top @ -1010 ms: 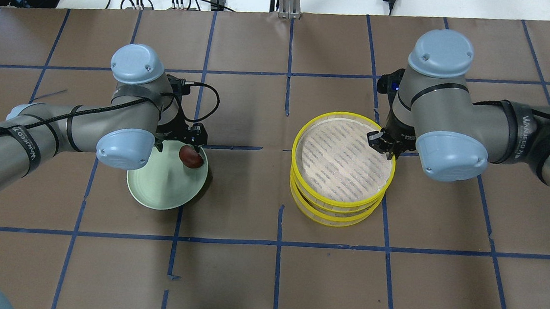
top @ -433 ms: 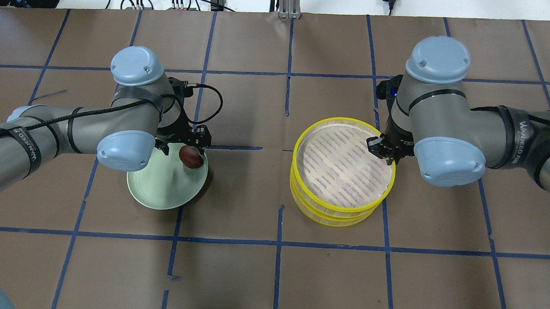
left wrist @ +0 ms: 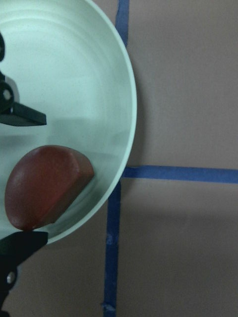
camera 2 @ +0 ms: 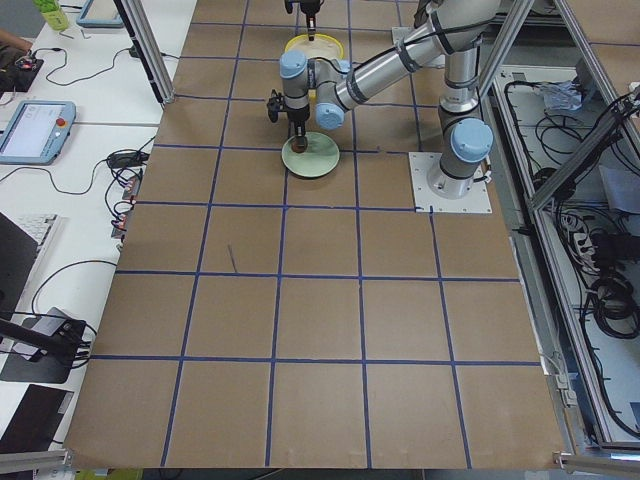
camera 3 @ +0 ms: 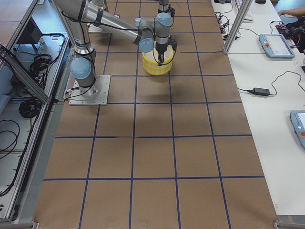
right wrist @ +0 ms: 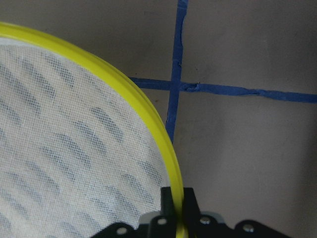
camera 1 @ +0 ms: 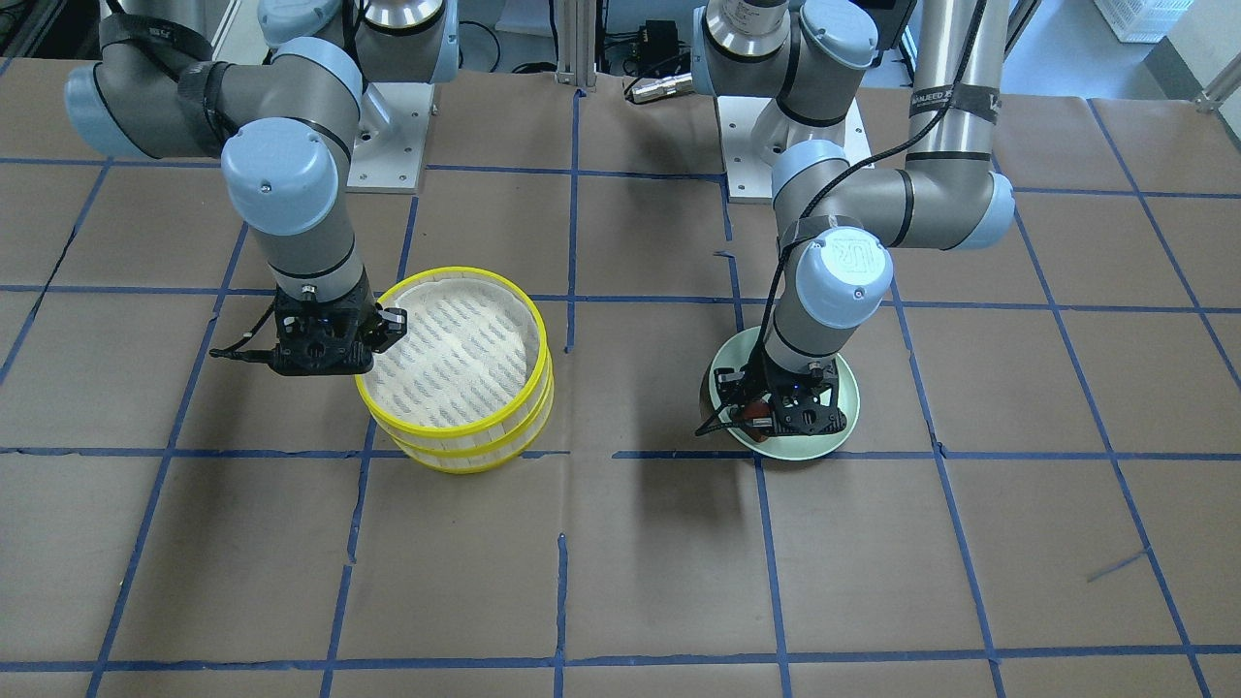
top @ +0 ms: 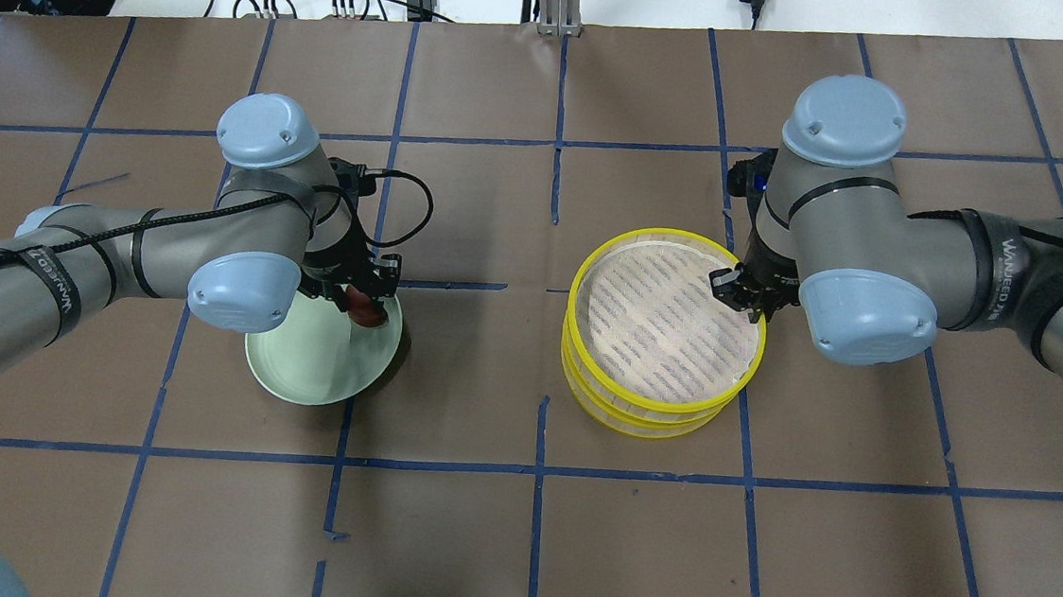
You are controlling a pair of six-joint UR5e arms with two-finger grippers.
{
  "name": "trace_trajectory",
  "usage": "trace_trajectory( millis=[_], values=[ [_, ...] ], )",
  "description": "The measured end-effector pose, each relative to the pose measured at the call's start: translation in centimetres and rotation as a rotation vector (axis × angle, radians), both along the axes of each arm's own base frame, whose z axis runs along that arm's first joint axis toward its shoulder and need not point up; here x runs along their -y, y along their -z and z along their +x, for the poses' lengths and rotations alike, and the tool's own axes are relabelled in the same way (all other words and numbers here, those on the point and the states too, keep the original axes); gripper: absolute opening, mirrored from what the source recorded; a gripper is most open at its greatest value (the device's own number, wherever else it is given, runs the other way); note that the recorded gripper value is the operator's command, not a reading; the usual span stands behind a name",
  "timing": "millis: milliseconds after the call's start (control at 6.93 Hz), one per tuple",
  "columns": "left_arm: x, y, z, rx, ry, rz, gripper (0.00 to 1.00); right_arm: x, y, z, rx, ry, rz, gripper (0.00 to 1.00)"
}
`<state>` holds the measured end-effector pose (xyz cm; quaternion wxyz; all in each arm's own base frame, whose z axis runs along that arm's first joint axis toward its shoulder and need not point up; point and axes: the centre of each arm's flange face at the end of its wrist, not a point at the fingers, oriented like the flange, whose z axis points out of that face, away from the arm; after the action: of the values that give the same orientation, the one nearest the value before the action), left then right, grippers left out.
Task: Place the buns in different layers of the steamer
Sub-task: 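Lower the left gripper into the green bowl and grasp the brown bun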
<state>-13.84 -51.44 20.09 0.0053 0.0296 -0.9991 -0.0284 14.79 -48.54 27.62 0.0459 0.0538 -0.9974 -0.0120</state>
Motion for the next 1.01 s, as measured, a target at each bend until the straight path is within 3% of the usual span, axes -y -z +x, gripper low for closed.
trace_trajectory(
  millis=[288, 433, 577, 721, 1010],
  values=[
    [0.2, -0.2, 0.0, 0.002, -0.001, -0.006, 0.1, -0.2, 0.1, 0.6, -0.001, -0.012, 0.001, 0.1],
    [0.5, -1.0, 0.0, 0.004, 0.0, -0.02, 0.1, -0.3, 0.1, 0.7, -0.002, -0.015, 0.001, 0.17],
    [0.7, -2.3, -0.2, 0.006, 0.0, -0.03, 0.1, -0.3, 0.2, 0.7, -0.002, -0.016, 0.003, 0.47],
    [0.9, -3.8, -0.5, 0.006, -0.013, -0.025, 0.1, -0.3, 0.2, 0.7, -0.009, -0.019, 0.005, 0.99],
    [1.2, -7.3, -3.7, -0.007, -0.087, -0.025, 0.1, 0.0, -0.1, 0.2, -0.046, -0.024, 0.0, 1.0]
  ],
)
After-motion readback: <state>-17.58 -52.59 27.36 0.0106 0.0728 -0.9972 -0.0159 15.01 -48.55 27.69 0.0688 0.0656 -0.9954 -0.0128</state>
